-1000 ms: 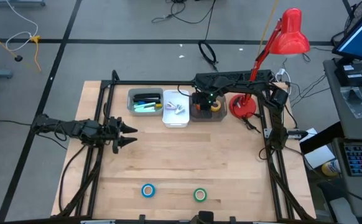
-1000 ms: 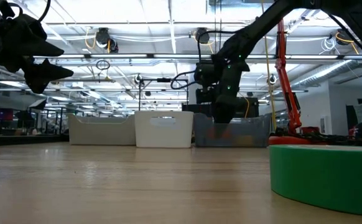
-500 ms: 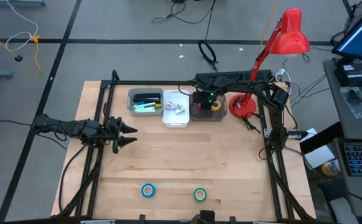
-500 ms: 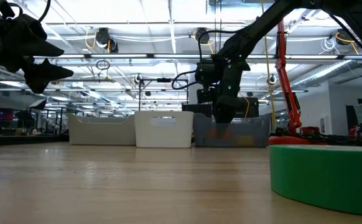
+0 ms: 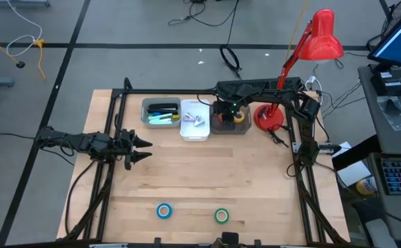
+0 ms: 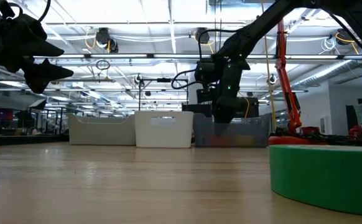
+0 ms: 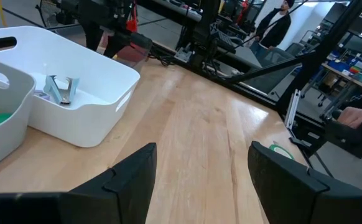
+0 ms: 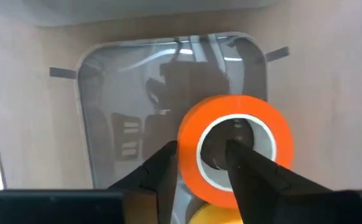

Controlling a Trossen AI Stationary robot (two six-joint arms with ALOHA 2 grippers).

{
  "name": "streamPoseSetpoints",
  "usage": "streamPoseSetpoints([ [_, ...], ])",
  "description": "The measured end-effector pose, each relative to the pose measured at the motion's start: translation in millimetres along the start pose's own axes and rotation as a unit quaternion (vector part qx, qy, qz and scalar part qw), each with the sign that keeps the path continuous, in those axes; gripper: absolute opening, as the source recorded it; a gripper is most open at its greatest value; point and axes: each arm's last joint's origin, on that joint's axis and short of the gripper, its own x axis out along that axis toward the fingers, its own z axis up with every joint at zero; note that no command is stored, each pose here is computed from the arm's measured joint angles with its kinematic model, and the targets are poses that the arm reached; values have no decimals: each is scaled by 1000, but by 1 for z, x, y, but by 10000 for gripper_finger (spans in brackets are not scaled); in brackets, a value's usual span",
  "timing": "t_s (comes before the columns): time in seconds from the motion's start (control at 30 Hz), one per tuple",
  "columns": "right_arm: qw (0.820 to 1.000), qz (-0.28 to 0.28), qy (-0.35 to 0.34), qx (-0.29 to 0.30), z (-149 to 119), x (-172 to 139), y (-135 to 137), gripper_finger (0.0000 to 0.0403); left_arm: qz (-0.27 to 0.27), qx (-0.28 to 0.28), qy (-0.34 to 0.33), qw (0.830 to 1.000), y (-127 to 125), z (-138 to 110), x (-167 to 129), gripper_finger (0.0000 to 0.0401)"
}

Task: Pick and place Stapler, Stapler remover, tape
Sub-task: Put the green tape into the black bin

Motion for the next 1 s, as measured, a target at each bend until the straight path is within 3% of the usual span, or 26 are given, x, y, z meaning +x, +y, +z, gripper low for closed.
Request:
streamPoseSetpoints([
  [0.23,999,-18,-29,-3,4,-40,15,126,0,2,0,1000,0,0,0,250],
  [0.43,997,-18,-67,-13,5,-91,49,125,0,4,0,1000,0,0,0,250],
  [0.53,996,-5,-88,-19,4,-114,74,123,0,7,0,1000,0,0,0,250],
  [0.73,984,72,-147,-72,3,-152,138,123,0,17,0,1000,0,0,0,250],
  [1.0,966,143,-157,-149,-4,-168,231,120,0,17,0,1000,0,0,0,250],
])
